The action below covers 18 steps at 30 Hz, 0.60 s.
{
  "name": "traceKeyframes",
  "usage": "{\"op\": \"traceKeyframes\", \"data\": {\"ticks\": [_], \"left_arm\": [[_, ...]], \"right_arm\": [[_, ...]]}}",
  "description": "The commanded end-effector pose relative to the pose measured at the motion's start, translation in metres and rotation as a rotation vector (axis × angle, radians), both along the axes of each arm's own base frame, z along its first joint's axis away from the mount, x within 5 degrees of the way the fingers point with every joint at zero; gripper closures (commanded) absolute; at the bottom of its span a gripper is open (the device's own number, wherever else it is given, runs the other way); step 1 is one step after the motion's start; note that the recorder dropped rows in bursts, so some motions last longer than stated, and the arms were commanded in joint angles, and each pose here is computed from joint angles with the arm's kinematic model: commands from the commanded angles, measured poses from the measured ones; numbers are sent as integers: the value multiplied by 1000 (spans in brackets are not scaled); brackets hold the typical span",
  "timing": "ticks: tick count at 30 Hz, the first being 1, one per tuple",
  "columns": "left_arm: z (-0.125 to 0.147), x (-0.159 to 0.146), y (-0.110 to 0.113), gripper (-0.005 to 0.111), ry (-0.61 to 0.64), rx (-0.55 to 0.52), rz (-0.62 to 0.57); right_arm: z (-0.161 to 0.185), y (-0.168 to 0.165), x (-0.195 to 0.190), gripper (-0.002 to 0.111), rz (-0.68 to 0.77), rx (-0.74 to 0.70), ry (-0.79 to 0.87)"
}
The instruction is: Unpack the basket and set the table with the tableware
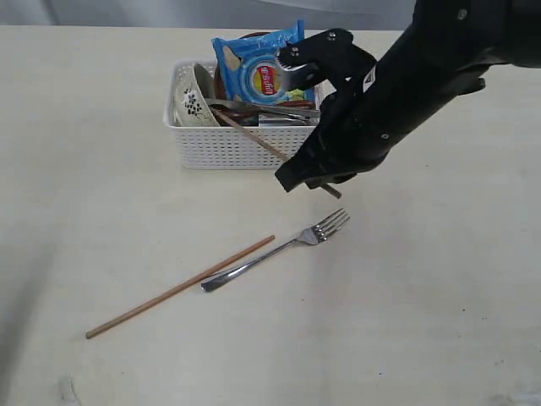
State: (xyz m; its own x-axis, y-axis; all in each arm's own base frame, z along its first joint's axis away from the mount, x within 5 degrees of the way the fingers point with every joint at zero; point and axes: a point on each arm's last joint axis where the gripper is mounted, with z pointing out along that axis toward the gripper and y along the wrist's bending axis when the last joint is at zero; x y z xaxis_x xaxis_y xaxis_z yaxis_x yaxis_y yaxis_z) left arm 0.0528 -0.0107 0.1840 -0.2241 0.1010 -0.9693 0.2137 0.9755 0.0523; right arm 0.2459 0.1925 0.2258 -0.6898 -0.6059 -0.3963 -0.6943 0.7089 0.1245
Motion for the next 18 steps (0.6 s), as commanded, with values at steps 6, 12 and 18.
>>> {"op": "traceKeyframes", "data": {"ticks": [6, 12, 18], "left_arm": [[0, 0, 0, 107, -8, -3, -7], [0, 0, 0, 107, -8, -3, -7], [0, 0, 0, 107, -8, -3, -7]], "right_arm": [[52, -10, -23, 109, 141, 40, -190], [66, -23, -43, 109, 251, -11, -158], [65, -1, -63, 109, 469, 8, -180]]}}
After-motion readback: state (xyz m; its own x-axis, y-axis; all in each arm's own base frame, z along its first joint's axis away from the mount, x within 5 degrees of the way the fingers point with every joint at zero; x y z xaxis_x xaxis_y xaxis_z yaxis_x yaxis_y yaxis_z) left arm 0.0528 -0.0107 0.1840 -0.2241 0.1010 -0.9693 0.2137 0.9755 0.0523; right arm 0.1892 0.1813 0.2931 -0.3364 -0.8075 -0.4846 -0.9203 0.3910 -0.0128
